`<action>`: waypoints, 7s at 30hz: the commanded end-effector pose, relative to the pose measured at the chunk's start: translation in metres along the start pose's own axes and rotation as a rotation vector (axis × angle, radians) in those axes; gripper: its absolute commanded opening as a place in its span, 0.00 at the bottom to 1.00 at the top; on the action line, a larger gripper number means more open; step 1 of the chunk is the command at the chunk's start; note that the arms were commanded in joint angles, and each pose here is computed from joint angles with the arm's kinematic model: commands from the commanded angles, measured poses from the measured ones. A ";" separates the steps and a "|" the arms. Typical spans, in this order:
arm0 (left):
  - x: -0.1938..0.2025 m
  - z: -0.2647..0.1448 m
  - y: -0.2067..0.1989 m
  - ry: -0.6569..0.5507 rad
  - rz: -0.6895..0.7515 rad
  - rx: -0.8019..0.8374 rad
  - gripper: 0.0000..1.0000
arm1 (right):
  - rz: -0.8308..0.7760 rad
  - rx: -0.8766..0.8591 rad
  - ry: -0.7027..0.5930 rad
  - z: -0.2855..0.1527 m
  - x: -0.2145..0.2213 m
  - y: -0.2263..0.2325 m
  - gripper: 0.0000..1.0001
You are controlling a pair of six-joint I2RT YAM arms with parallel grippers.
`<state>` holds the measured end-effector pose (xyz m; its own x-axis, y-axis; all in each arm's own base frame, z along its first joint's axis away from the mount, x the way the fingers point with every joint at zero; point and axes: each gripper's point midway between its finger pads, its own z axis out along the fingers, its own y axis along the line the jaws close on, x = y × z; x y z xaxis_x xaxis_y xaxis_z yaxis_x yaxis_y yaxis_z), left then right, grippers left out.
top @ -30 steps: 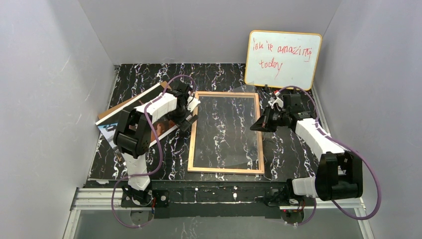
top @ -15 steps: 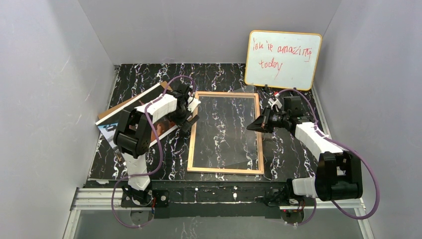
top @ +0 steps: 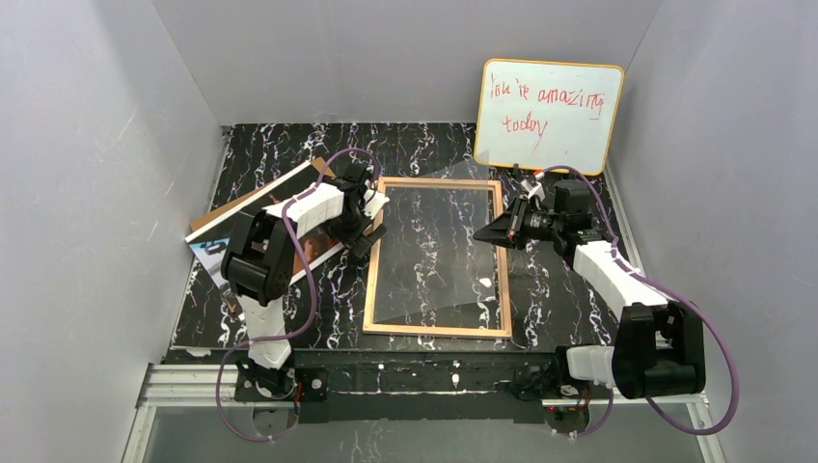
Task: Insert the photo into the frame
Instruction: Place the photo frame item in the photo frame.
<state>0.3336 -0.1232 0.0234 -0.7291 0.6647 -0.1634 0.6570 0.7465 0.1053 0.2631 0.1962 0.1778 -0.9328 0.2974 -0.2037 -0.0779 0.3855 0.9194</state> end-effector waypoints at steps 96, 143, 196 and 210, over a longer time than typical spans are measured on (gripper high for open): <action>0.017 0.010 -0.005 0.001 -0.163 0.092 0.96 | -0.154 0.243 -0.056 0.010 -0.005 -0.021 0.09; 0.025 0.016 -0.004 0.027 -0.154 0.080 0.95 | -0.086 0.347 -0.048 0.006 0.002 -0.058 0.02; 0.033 0.021 -0.004 0.042 -0.129 0.070 0.95 | -0.157 0.503 -0.104 0.008 -0.011 -0.110 0.68; 0.033 0.021 -0.003 0.041 -0.127 0.067 0.95 | -0.148 0.620 -0.118 0.002 -0.020 -0.126 0.73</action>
<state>0.3394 -0.1167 0.0198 -0.7994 0.5492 -0.2436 0.5547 0.8304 0.0517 0.2777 0.1471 0.0551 -0.8966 0.2955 -0.3299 0.0675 0.8274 0.5575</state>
